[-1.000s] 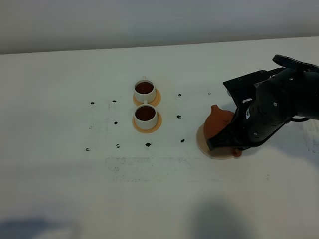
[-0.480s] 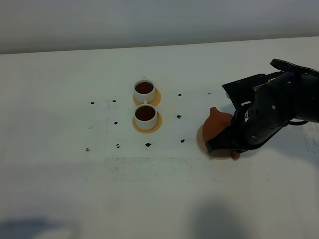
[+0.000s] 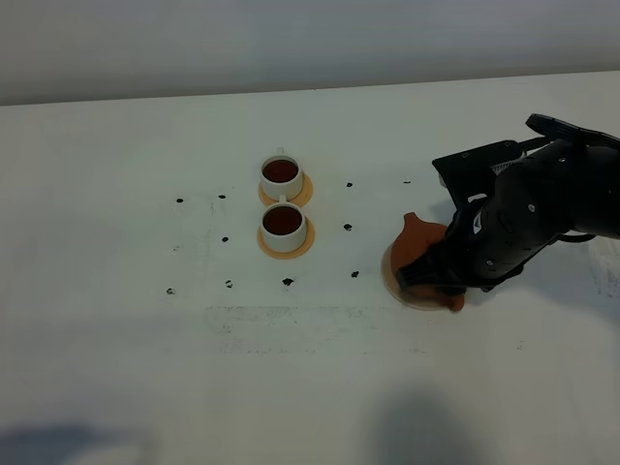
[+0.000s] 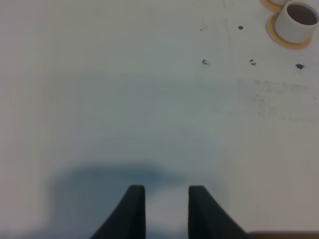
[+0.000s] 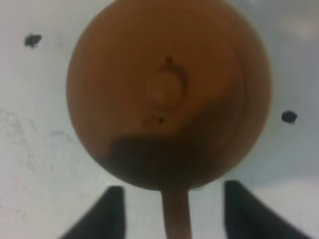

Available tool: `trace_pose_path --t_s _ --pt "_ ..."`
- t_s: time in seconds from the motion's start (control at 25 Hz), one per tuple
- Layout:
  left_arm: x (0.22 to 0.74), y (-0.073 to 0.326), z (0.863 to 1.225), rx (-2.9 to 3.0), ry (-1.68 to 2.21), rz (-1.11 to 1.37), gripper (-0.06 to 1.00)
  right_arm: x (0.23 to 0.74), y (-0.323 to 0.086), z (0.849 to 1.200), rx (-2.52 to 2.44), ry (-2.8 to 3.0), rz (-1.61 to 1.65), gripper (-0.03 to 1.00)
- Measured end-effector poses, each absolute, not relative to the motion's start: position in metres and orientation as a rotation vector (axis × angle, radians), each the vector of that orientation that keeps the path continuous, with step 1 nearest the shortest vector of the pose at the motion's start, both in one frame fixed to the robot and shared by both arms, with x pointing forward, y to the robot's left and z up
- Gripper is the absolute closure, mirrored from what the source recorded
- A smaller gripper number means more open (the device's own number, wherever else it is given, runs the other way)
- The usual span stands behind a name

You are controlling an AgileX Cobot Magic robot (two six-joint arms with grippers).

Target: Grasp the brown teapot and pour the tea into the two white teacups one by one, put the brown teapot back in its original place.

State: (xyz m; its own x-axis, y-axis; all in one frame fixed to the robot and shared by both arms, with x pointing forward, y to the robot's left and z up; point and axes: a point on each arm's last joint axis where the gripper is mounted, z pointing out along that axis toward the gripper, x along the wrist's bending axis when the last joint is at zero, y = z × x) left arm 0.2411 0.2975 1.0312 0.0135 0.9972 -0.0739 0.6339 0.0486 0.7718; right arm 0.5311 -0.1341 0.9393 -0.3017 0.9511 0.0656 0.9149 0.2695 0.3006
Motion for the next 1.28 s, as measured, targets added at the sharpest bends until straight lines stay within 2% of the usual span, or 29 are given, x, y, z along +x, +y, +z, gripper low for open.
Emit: trace_pose_path --t_s 0.12,0.2,0.32,0.6,0.88,1.08,1.28 --pt "0.241 0.297 1.031 1.654 1.69 0.725 0.74 0.53 -0.135 0.948 1.755 2.391 0.45 0.4" --pt "0.241 0.297 1.031 1.654 1.69 0.725 0.74 0.527 -0.138 0.965 1.721 2.37 0.502 0.39" --pt "0.241 0.297 1.031 1.654 1.69 0.725 0.74 0.521 -0.151 0.998 1.7 2.304 0.578 0.42" --pt "0.241 0.297 1.031 1.654 1.69 0.725 0.74 0.49 -0.202 1.063 1.716 2.144 0.517 0.5" --pt "0.241 0.297 1.031 1.654 1.69 0.725 0.74 0.435 -0.25 1.113 1.806 1.99 0.476 0.51" --pt "0.241 0.297 1.031 1.654 1.69 0.725 0.74 0.39 -0.269 1.135 1.826 1.923 0.505 0.51" --pt "0.241 0.297 1.031 1.654 1.69 0.725 0.74 0.347 -0.283 1.132 1.785 1.885 0.588 0.52"
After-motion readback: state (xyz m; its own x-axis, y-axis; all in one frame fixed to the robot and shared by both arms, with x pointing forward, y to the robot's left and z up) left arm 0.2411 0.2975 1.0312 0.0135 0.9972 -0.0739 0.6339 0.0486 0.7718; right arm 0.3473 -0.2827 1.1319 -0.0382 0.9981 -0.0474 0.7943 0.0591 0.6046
